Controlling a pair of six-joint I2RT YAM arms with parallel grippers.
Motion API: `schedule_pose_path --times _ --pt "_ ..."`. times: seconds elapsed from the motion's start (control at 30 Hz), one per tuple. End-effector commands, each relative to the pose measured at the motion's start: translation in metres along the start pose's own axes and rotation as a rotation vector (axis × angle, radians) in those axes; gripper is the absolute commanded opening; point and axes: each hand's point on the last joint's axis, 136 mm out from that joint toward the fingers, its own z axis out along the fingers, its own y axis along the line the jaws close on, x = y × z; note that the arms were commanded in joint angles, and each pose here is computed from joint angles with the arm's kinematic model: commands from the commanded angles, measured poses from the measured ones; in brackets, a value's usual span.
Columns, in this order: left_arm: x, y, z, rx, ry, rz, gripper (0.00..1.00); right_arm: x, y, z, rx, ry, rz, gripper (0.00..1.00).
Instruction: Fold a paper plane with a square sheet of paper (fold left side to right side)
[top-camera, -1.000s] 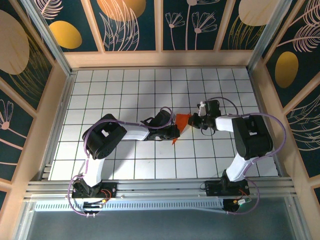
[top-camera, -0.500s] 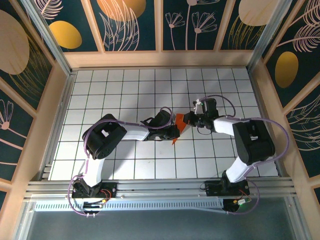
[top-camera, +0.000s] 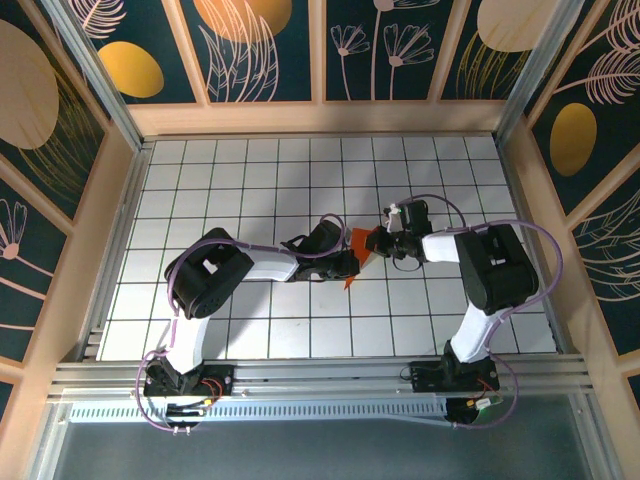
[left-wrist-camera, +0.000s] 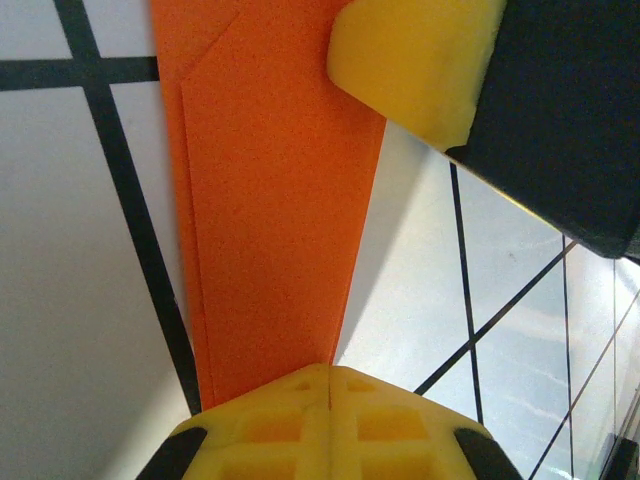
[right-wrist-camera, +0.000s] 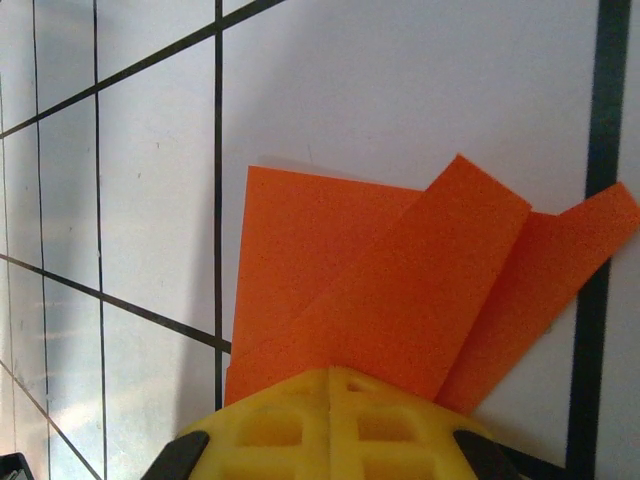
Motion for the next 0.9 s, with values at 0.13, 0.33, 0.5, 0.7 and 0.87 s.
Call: schedule_pose_path --times 0.13,0.33,0.5,0.7,0.87 --pt "0.043 0.077 0.004 -0.252 0.116 -0.087 0.00 -0.019 -0.029 -0.004 0.074 -0.051 0.014 0.00" --pt "0.043 0.077 0.005 -0.251 0.118 -0.089 0.00 -0.030 -0.039 -0.006 0.086 -0.068 0.024 0.00" --pt "0.043 0.077 0.005 -0.250 0.120 -0.088 0.00 -0.045 -0.045 -0.009 0.097 -0.094 0.024 0.00" --pt "0.044 0.078 0.006 -0.251 0.122 -0.090 0.00 -0.060 -0.056 -0.011 0.106 -0.114 0.040 0.00" --pt "0.044 0.078 0.006 -0.250 0.123 -0.090 0.00 -0.066 -0.065 -0.008 0.109 -0.117 0.059 0.00"
